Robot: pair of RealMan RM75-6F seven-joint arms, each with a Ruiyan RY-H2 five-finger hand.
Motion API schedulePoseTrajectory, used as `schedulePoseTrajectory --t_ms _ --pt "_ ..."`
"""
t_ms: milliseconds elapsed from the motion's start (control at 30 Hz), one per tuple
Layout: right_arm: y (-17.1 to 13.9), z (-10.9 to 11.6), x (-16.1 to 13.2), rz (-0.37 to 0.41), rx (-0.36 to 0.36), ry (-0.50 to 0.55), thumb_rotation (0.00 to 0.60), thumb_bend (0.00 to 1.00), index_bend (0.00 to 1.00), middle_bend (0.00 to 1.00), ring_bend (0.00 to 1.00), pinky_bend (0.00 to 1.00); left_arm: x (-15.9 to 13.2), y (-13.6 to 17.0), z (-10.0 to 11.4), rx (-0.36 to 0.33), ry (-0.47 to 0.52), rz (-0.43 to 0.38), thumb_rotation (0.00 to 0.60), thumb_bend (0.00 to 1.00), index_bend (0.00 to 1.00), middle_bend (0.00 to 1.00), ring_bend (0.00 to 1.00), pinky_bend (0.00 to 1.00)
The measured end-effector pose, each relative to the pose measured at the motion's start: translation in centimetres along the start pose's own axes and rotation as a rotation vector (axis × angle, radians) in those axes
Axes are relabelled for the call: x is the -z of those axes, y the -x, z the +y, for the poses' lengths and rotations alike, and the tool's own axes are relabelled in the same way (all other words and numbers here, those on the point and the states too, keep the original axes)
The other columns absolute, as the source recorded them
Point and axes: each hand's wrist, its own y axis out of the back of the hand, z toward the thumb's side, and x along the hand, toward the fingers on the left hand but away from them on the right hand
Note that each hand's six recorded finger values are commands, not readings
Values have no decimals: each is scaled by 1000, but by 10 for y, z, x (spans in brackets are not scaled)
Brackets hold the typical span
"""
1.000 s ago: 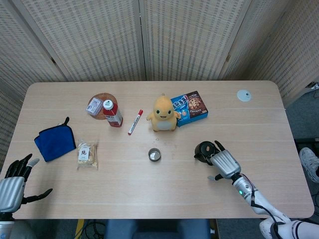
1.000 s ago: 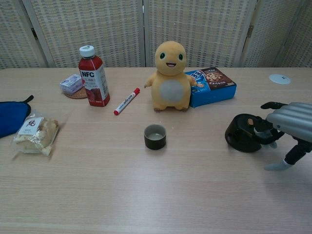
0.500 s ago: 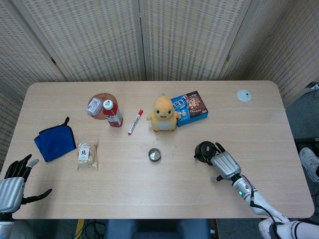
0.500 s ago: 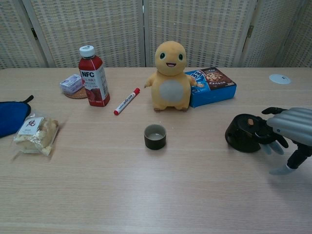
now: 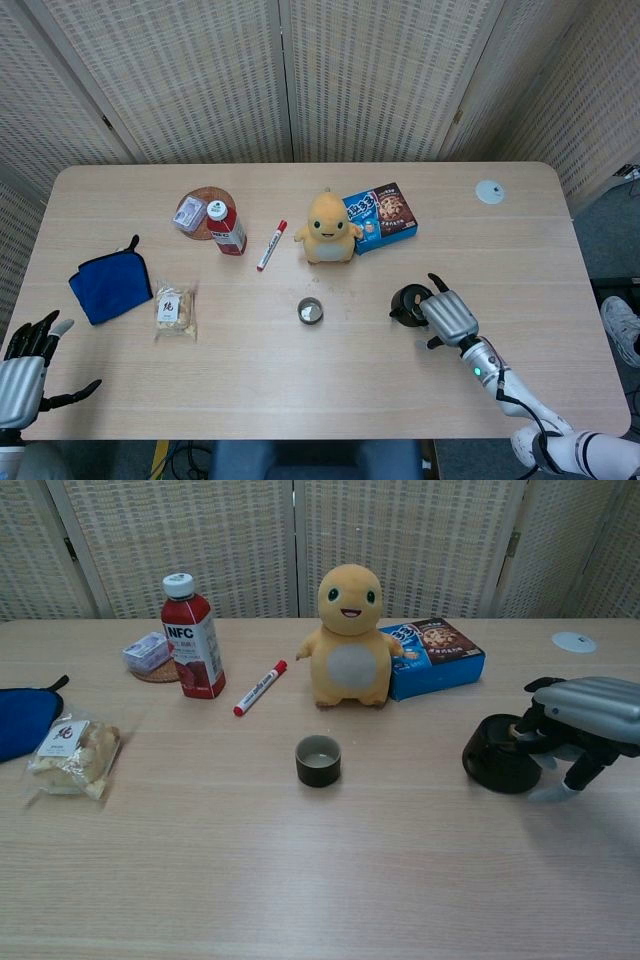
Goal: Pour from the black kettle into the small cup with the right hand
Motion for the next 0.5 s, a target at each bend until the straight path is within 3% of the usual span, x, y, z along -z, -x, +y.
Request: schedulePoseTrajectory --t_ms 500 --pt "23 20 10 -30 47 179 490 0 794 990 884 134 -2 -2 -3 9 11 -7 366 97 131 19 76 19"
